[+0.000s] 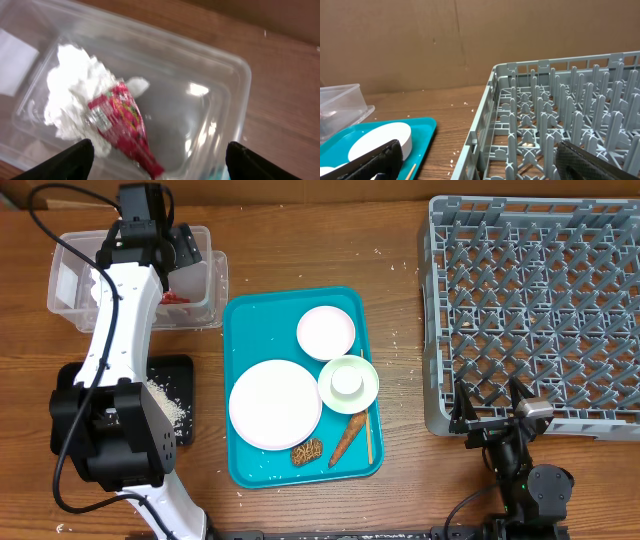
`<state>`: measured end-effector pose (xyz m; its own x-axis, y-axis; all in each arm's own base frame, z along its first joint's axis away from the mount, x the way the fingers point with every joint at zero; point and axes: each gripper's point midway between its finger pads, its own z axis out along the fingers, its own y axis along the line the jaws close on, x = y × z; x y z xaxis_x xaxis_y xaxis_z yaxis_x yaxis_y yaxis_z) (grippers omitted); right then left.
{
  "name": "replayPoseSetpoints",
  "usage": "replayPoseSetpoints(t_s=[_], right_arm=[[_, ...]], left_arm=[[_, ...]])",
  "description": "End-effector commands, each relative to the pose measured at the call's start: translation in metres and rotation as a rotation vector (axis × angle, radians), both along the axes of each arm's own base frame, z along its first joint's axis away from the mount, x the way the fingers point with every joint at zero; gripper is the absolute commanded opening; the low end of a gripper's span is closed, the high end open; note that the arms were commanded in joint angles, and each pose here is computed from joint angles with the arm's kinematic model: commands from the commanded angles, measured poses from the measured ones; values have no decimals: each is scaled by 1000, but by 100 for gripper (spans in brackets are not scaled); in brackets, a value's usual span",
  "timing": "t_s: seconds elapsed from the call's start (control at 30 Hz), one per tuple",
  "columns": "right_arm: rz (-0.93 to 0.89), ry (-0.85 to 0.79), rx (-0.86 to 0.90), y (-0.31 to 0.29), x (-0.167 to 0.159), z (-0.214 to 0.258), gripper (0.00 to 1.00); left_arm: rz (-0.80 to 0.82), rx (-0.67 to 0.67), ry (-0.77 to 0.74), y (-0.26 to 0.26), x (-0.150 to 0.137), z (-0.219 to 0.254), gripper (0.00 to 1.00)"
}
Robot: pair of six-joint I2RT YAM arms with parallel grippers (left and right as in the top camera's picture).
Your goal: Sort waste into correct bins and load items into the dishwasher
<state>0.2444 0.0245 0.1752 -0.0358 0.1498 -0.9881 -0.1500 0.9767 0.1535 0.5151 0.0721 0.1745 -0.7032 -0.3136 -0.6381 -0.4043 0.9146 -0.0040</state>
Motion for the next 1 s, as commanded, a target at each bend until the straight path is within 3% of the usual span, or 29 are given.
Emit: replayPoseSetpoints(t_s=[0.0,0.17,0.27,0.43,0.53,0.97], right_arm=[[-4,-1,0,-1,0,-2,100],[-4,-1,0,-1,0,-2,100],[-4,-1,0,-1,0,-2,100],[-4,-1,0,-1,0,-2,100],[-4,-1,0,-1,0,-2,100],[-4,-1,0,-1,0,-2,100]], left_arm=[[-93,-129,-31,-34,-12,27,86],[-392,-339,-12,-107,-39,51,87],[-548,-392,71,-143,-64,46,86],[-601,-388,311,-166,-113,15,79],[-626,-393,402,-181,-135,7,81],[-727,-376,446,-227,-155,5,87]])
